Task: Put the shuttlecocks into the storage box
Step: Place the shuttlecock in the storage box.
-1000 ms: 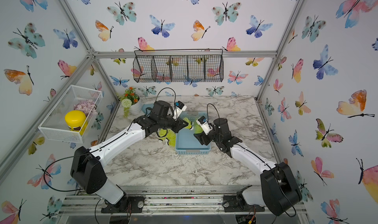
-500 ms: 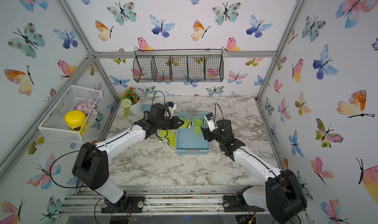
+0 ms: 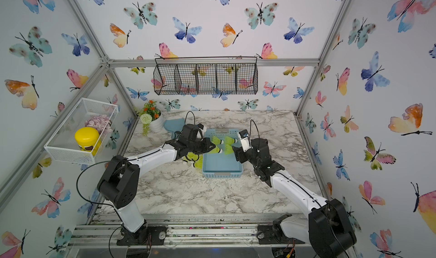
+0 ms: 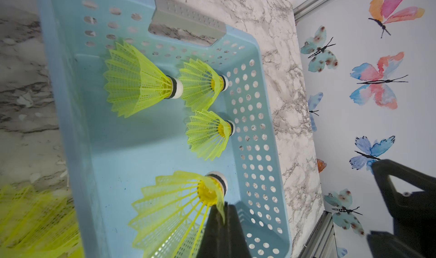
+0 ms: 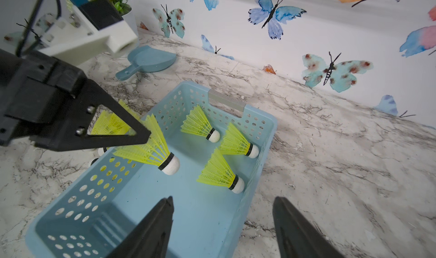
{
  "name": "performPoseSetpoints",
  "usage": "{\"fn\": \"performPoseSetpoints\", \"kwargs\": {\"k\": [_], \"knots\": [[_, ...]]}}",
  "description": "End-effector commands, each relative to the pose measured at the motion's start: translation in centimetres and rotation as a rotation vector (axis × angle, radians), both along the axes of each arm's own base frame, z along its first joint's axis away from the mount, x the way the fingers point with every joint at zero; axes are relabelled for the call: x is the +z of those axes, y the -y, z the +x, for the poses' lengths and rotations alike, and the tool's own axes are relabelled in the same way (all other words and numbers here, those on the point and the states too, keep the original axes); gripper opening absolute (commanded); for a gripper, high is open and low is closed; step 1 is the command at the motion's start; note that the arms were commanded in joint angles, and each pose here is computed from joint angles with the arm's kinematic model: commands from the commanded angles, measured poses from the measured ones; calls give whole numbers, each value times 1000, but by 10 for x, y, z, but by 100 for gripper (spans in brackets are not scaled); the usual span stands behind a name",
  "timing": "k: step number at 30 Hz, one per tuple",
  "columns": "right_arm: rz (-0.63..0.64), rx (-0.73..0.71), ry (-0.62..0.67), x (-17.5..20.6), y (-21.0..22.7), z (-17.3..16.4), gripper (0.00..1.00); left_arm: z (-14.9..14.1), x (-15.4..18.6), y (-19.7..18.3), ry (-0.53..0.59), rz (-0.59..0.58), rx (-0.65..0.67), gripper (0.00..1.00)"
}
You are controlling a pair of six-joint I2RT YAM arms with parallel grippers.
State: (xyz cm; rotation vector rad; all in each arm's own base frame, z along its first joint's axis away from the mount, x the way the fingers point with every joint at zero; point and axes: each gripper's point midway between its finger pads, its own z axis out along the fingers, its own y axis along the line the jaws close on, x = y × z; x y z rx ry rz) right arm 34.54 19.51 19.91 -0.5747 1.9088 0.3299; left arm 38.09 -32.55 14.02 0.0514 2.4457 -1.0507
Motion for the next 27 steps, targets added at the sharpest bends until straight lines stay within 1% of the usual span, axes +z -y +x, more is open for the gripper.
{"fn": "performPoseSetpoints", "kwargs": {"k": [1, 7, 16, 27], "knots": [[32, 19, 6, 5, -3, -5, 73, 10, -4, 4, 16, 6, 33, 0], [36, 34, 1, 4, -5, -7, 73, 14, -16, 12, 4, 18, 27, 0], [43, 54, -2, 3, -7, -11, 73, 27, -23, 9, 25, 54, 73, 0], [31, 56, -16, -2, -6, -13, 73, 33, -35, 17, 9, 56, 59, 0]]}}
